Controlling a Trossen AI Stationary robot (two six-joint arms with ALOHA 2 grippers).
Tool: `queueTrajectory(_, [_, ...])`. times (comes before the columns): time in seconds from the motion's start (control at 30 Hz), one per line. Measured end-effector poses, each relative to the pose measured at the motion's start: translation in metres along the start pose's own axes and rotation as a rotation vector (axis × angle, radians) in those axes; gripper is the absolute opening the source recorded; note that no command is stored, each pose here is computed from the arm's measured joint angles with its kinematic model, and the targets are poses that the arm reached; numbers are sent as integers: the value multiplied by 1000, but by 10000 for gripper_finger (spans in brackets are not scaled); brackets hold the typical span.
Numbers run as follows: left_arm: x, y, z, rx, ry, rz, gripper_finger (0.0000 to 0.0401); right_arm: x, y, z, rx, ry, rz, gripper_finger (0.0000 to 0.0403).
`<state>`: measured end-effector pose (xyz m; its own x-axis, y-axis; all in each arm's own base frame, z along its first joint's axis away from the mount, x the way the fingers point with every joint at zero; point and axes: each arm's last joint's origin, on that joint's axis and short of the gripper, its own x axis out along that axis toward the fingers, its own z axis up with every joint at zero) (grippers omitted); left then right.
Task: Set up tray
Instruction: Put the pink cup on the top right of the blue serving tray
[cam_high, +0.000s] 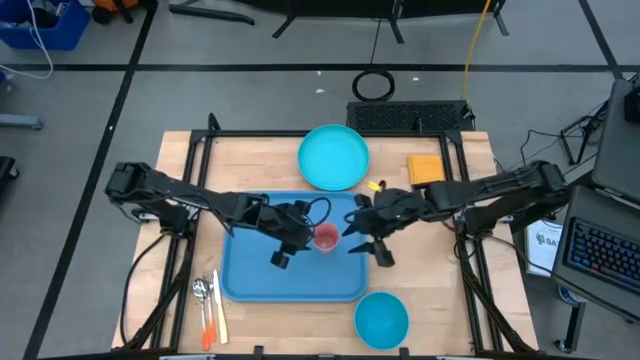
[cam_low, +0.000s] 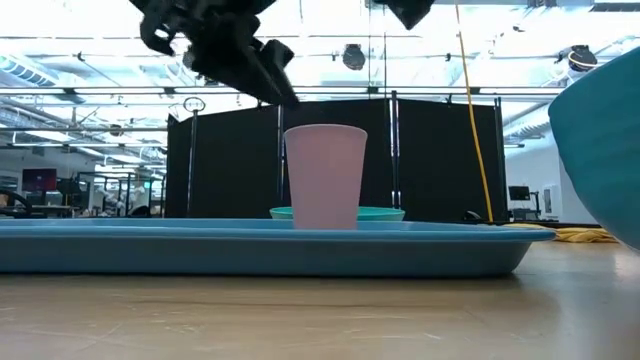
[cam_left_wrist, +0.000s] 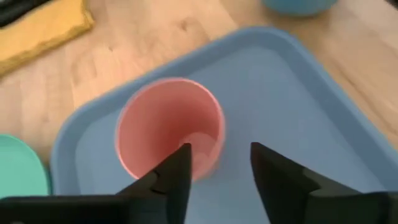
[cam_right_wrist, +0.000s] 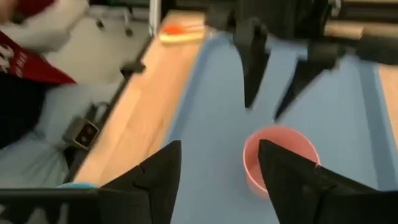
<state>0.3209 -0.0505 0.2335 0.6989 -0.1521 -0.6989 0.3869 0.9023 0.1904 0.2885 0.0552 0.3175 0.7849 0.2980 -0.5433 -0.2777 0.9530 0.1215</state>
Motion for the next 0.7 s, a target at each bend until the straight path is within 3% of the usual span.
queueTrajectory(0.2, [24, 0, -9, 50, 67, 29, 214, -17, 1, -24, 20, -132, 3, 212])
queueTrajectory(0.37, [30, -1, -11, 101, 78, 28, 201, -24, 2, -42, 38, -210, 9, 212])
queueTrajectory(0.5, [30, -1, -10, 113, 70, 28, 148, -25, 1, -48, 34, -240, 11, 208])
queueTrajectory(0.7, [30, -2, -11, 109, 85, 21, 25, -25, 1, -48, 32, -252, 12, 206])
